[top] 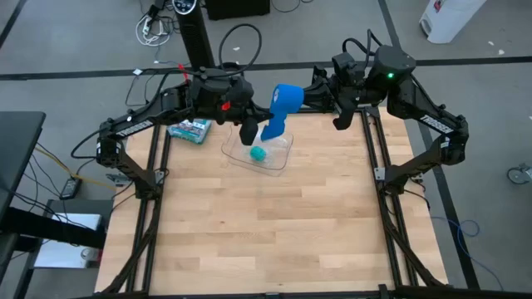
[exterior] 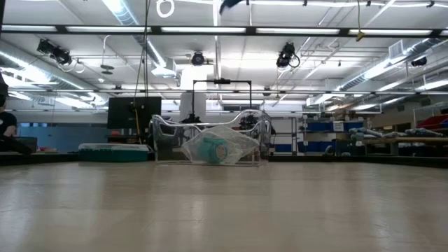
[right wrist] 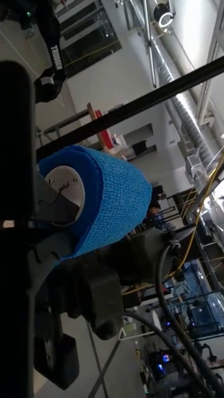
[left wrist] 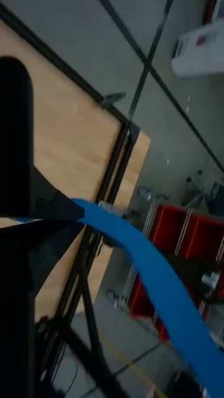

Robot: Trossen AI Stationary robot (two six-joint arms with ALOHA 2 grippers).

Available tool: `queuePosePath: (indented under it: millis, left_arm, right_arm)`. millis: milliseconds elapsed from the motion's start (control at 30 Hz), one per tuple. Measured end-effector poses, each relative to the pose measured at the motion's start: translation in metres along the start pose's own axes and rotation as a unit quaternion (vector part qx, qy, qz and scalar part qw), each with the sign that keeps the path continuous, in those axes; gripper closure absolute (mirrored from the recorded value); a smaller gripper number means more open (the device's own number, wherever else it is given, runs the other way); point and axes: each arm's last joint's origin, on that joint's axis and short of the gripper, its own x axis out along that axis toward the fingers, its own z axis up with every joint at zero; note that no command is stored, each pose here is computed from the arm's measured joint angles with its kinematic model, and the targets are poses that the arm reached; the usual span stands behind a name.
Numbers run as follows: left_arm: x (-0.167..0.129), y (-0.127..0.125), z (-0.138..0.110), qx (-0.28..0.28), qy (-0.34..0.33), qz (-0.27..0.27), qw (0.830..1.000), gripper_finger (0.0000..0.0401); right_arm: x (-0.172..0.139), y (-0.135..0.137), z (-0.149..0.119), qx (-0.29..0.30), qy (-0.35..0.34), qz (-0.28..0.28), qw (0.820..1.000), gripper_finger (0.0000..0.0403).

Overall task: Roll bandage
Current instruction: Roll the blue bandage

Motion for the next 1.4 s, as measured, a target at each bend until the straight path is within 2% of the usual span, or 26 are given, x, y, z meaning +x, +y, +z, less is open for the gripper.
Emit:
queuePosePath:
  millis: [233,433,600,867,1000,1200,1400]
  left_arm:
    - [-0.001,-0.002,-0.001,-0.027,0.017,-0.056,0.998,0.0397]
    - [-0.003,-0.008,-0.003,-0.036,0.048,-0.142,0.988,0.0399]
    - [-0.005,-0.011,-0.003,-0.062,0.064,-0.193,0.977,0.04]
    - [-0.012,-0.014,-0.001,-0.093,0.076,-0.225,0.967,0.0398]
    - [-0.013,-0.014,-0.001,-0.098,0.078,-0.225,0.966,0.0398]
    - [-0.012,-0.012,-0.005,-0.089,0.086,-0.204,0.971,0.0397]
    - [-0.012,-0.009,-0.01,-0.062,0.098,-0.175,0.978,0.0397]
  right_arm:
    - [-0.006,-0.006,0.004,-0.004,-0.005,-0.018,1.0,0.0403]
    - [-0.012,-0.018,0.009,-0.003,-0.013,-0.046,0.999,0.0403]
    - [-0.018,-0.027,0.005,-0.009,0.022,-0.081,0.996,0.0403]
    - [-0.032,-0.039,0.0,-0.026,0.072,-0.123,0.989,0.0403]
    - [-0.043,-0.043,0.01,-0.025,0.043,-0.139,0.989,0.0403]
    - [-0.056,-0.032,0.034,0.007,-0.031,-0.059,0.998,0.0403]
    - [-0.064,-0.017,0.053,0.043,-0.094,0.028,0.994,0.0403]
